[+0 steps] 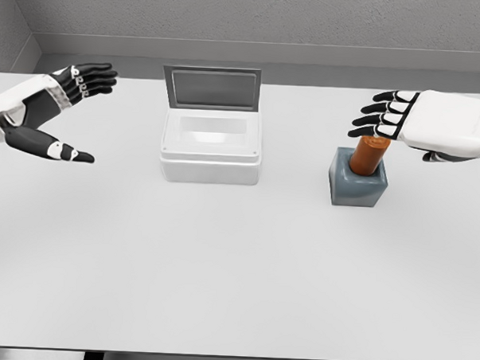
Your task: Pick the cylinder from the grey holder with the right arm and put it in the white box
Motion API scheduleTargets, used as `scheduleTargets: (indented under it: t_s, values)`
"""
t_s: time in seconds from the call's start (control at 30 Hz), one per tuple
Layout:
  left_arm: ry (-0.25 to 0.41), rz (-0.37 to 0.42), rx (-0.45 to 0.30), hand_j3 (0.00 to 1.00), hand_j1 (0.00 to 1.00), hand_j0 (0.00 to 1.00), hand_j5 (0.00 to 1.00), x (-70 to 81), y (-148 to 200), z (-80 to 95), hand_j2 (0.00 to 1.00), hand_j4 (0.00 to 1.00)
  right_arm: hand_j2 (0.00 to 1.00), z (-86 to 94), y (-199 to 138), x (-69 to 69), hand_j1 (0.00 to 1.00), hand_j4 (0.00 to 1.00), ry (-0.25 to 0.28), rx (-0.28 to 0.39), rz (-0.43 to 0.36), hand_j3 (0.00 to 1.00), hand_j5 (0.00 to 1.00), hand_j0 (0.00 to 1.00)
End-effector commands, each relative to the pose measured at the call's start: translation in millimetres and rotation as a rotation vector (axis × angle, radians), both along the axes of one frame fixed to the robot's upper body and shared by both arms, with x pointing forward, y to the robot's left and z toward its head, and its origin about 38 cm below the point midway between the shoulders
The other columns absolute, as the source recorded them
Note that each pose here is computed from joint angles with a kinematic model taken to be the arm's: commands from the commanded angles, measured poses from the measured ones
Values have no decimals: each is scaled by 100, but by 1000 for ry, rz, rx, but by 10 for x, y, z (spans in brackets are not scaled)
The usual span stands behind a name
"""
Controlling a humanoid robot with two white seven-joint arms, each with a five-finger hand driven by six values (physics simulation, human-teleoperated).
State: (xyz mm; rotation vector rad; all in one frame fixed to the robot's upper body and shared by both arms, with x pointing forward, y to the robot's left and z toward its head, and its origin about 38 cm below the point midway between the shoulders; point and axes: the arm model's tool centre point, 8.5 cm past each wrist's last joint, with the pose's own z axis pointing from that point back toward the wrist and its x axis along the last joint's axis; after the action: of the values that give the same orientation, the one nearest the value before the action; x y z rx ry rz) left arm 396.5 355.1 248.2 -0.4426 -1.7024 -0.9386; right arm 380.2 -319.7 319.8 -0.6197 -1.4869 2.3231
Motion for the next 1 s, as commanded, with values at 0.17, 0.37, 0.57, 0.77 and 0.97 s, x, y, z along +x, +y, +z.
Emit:
scheduleTargets:
  t_s: [0.17, 0.37, 0.57, 0.77, 0.97]
  values:
    - [91, 21, -36, 100, 100, 100, 100, 49, 12, -82, 100, 100, 100, 78, -33, -2, 100, 100, -16, 11, -7, 100, 100, 100]
    - [78, 24, -29, 100, 100, 100, 100, 57, 22, -83, 100, 100, 100, 155, 79, 208, 100, 100, 13, -102, -24, 100, 100, 100]
    - [103, 43, -57, 100, 100, 100, 100, 115, 24, -184, 100, 100, 100, -101, 390, 561, 100, 100, 86, -119, -6, 100, 100, 100]
    - [104, 47, -73, 100, 100, 100, 100, 169, -4, -206, 100, 100, 99, -252, 355, 610, 99, 99, 74, -216, -26, 99, 99, 99]
    - [116, 56, -82, 100, 100, 100, 100, 191, 2, -261, 100, 100, 99, -352, 352, 553, 99, 99, 91, -250, -15, 99, 99, 99]
